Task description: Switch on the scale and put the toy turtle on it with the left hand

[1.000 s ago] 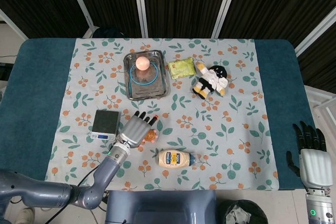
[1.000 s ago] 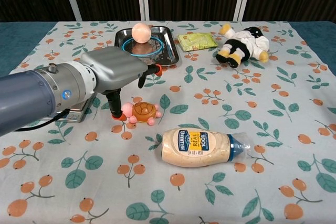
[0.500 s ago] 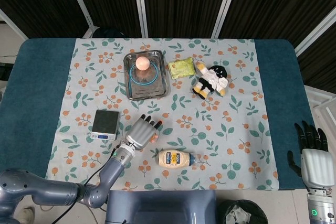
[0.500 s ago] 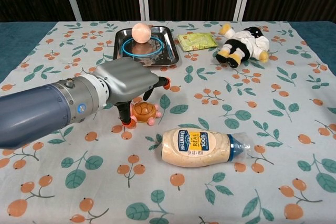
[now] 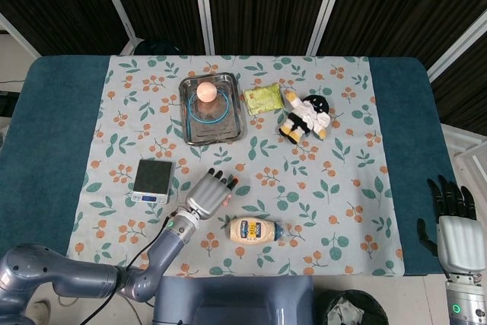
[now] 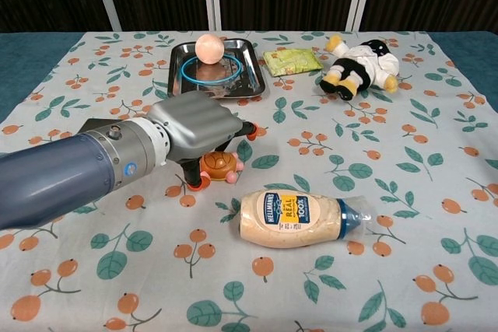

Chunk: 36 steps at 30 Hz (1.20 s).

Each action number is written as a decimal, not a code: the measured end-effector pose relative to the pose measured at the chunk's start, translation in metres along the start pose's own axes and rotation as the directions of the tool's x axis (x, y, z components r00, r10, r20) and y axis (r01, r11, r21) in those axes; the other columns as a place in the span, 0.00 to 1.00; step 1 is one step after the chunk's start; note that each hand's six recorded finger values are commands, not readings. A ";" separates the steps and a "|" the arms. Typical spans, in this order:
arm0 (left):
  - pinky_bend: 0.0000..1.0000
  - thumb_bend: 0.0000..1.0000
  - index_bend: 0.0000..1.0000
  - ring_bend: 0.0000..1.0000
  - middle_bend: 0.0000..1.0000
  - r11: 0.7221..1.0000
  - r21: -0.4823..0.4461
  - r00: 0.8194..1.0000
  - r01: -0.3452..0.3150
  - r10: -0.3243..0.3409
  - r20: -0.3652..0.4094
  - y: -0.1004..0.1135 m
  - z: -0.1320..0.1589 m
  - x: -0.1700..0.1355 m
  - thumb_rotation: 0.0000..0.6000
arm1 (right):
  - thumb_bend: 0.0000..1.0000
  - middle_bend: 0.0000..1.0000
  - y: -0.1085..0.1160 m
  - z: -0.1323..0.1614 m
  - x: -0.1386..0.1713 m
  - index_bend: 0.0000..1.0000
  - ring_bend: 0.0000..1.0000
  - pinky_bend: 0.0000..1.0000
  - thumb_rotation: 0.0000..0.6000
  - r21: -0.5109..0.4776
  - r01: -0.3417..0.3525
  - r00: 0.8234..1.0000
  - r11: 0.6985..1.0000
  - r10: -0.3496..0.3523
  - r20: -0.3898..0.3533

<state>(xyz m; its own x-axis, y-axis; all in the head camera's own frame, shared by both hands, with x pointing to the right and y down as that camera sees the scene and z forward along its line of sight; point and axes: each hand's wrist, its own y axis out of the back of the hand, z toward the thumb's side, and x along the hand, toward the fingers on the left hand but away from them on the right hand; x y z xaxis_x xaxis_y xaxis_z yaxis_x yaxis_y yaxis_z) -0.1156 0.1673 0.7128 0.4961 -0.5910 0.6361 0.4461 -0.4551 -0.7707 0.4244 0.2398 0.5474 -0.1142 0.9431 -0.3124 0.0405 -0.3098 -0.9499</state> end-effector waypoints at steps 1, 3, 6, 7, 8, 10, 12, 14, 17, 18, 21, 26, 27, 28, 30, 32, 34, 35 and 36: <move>0.32 0.28 0.20 0.25 0.47 1.000 0.001 1.000 0.001 -0.001 0.000 -0.001 0.000 0.000 1.00 | 0.53 0.00 0.000 0.000 0.000 0.00 0.01 0.00 1.00 0.000 0.000 1.000 1.000 0.000 0.000; 0.32 0.31 0.21 0.26 0.49 1.000 0.003 1.000 0.002 -0.002 0.001 -0.002 0.001 0.001 1.00 | 0.53 0.00 0.000 0.000 0.000 0.00 0.01 0.00 1.00 -0.001 0.000 1.000 1.000 0.000 0.000; 0.34 0.35 0.24 0.28 0.52 1.000 0.007 1.000 -0.002 0.002 0.002 -0.002 0.001 0.001 1.00 | 0.53 0.00 0.000 0.000 0.000 0.00 0.01 0.00 1.00 -0.002 0.000 1.000 1.000 0.000 0.000; 0.34 0.36 0.24 0.28 0.53 1.000 0.009 1.000 -0.006 0.006 0.002 -0.002 0.001 0.001 1.00 | 0.53 0.00 0.000 0.000 0.000 0.00 0.01 0.00 1.00 -0.003 0.000 1.000 1.000 0.000 0.000; 0.34 0.37 0.24 0.29 0.53 1.000 0.011 1.000 -0.011 0.011 0.001 -0.001 0.000 0.002 1.00 | 0.53 0.00 0.000 0.000 0.000 0.00 0.01 0.00 1.00 -0.003 -0.001 1.000 1.000 0.001 -0.001; 0.34 0.38 0.25 0.29 0.54 1.000 0.013 1.000 -0.025 0.025 -0.001 0.001 -0.001 0.002 1.00 | 0.53 0.00 0.000 0.000 0.000 0.00 0.01 0.00 1.00 -0.003 -0.001 1.000 1.000 0.001 -0.001; 0.35 0.39 0.25 0.30 0.55 0.999 0.012 0.999 -0.038 0.038 -0.005 0.002 -0.002 0.002 1.00 | 0.53 0.00 0.000 0.000 0.000 0.00 0.01 0.00 1.00 -0.003 -0.001 1.000 1.000 0.001 -0.002; 0.35 0.39 0.25 0.30 0.55 0.999 0.010 0.999 -0.053 0.053 -0.009 0.005 -0.004 0.002 1.00 | 0.53 0.00 0.000 0.000 0.000 0.00 0.01 0.00 1.00 -0.003 -0.002 1.000 1.000 0.002 -0.002; 0.35 0.39 0.25 0.30 0.55 0.997 0.009 0.997 -0.074 0.074 -0.017 0.010 -0.009 0.001 1.00 | 0.53 0.00 -0.001 0.000 0.000 0.00 0.01 0.00 1.00 -0.002 -0.004 1.000 1.000 0.004 -0.004; 0.35 0.39 0.25 0.30 0.55 0.997 0.009 0.997 -0.080 0.080 -0.020 0.011 -0.011 0.000 1.00 | 0.53 0.00 -0.001 0.001 0.000 0.00 0.01 0.00 1.00 -0.001 -0.006 1.000 1.000 0.006 -0.004; 0.35 0.39 0.25 0.30 0.55 0.995 0.013 0.995 -0.099 0.099 -0.029 0.016 -0.019 -0.003 1.00 | 0.53 0.00 -0.002 0.001 0.000 0.00 0.01 0.00 1.00 0.000 -0.008 1.000 1.000 0.008 -0.005; 0.35 0.39 0.25 0.30 0.55 0.993 0.026 0.991 -0.118 0.120 -0.055 0.020 -0.043 -0.014 1.00 | 0.53 0.00 -0.002 0.001 0.000 0.00 0.01 0.00 1.00 0.000 -0.008 1.000 1.000 0.008 -0.004; 0.35 0.39 0.25 0.30 0.55 0.992 0.029 0.991 -0.120 0.121 -0.062 0.020 -0.049 -0.017 1.00 | 0.53 0.00 -0.002 0.001 0.000 0.00 0.01 0.00 1.00 -0.001 -0.009 1.000 1.000 0.009 -0.004; 0.35 0.39 0.25 0.30 0.55 0.992 0.033 0.990 -0.120 0.122 -0.073 0.019 -0.058 -0.022 1.00 | 0.53 0.00 -0.002 0.002 0.000 0.00 0.01 0.00 1.00 -0.001 -0.010 1.000 1.000 0.010 -0.005; 0.35 0.39 0.25 0.30 0.55 0.992 0.036 0.989 -0.117 0.120 -0.092 0.016 -0.073 -0.029 1.00 | 0.53 0.00 -0.003 0.003 0.000 0.00 0.01 0.00 1.00 -0.001 -0.011 1.000 1.000 0.011 -0.008; 0.34 0.39 0.25 0.30 0.55 0.993 0.032 0.987 -0.111 0.114 -0.114 0.011 -0.090 -0.038 1.00 | 0.53 0.00 -0.003 0.004 0.001 0.00 0.01 0.00 1.00 -0.002 -0.011 1.000 1.000 0.011 -0.011; 0.34 0.39 0.25 0.30 0.55 0.995 0.024 0.985 -0.102 0.104 -0.135 0.005 -0.105 -0.046 1.00 | 0.53 0.00 -0.003 0.005 0.001 0.00 0.01 0.00 1.00 -0.001 -0.012 1.000 1.000 0.012 -0.013; 0.34 0.39 0.25 0.30 0.55 0.995 0.020 0.985 -0.098 0.100 -0.142 0.002 -0.111 -0.050 1.00 | 0.53 0.00 -0.003 0.006 0.001 0.00 0.01 0.00 1.00 0.000 -0.012 1.000 1.000 0.012 -0.014; 0.34 0.39 0.25 0.30 0.55 0.995 0.016 0.984 -0.094 0.096 -0.149 -0.001 -0.116 -0.053 1.00 | 0.53 0.00 -0.003 0.006 0.001 0.00 0.01 0.00 1.00 0.000 -0.012 1.000 1.000 0.012 -0.014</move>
<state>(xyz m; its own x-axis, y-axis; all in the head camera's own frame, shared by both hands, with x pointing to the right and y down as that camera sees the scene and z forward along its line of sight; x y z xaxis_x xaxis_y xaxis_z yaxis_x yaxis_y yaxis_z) -0.2286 0.1216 0.6754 0.4202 -0.7244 0.5466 0.4093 -0.3863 -0.8266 0.4183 0.2414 0.5501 -0.1000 0.9408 -0.3240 0.0419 -0.3214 -0.9460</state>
